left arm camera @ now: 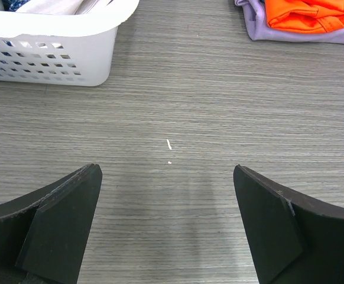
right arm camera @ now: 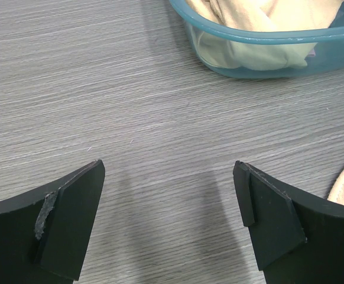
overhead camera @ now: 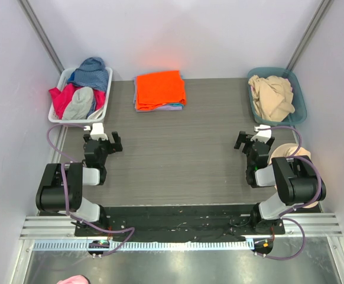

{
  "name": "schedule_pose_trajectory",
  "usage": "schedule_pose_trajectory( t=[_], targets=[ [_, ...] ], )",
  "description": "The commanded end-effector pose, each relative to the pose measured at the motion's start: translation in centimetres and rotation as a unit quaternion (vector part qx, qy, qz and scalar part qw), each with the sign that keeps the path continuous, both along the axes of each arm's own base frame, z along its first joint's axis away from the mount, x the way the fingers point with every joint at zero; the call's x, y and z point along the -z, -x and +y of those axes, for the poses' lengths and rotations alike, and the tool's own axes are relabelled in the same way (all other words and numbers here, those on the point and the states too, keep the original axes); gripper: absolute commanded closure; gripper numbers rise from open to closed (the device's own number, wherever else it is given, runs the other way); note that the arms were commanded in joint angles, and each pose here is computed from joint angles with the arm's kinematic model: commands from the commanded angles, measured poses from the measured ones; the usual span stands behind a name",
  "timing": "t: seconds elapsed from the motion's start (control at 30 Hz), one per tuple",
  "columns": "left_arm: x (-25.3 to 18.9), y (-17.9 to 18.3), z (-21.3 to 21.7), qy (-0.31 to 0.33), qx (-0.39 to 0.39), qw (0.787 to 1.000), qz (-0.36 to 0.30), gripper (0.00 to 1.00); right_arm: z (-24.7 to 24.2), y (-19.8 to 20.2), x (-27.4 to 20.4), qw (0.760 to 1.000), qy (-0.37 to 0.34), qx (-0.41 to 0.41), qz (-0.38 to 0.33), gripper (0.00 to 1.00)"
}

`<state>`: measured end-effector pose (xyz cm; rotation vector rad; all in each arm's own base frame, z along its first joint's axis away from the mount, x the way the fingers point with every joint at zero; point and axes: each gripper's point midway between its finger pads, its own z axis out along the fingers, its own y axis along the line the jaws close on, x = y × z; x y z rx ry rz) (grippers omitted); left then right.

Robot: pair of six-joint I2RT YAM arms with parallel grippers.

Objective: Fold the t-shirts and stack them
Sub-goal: Grab the tshirt from the pile

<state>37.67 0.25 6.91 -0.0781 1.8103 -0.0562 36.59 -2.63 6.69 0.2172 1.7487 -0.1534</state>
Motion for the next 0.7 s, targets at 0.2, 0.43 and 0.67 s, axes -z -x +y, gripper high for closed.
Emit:
schedule_pose_trajectory(
  t=[0.2, 0.43, 0.67],
  targets=[
    [-2.0, -1.0, 0.1, -0.006, 0.003, 0.999, -0.034, 0.00, 0.0, -0.8, -2.1, 0.999, -0.003, 0.002, -0.040, 0.00],
    [-2.0, -1.0, 0.1, -0.007, 0.003, 0.999, -0.034, 0.00, -0.4, -0.7, -2.1, 0.999, -0.005, 0.014, -0.041, 0.00],
    [-2.1, -1.0, 0.2, -0.005, 0.001, 0.999, -0.035, 0.00, -1.6, -0.5, -4.7, 0.997, -0.013, 0.057, -0.057, 0.00]
  ],
)
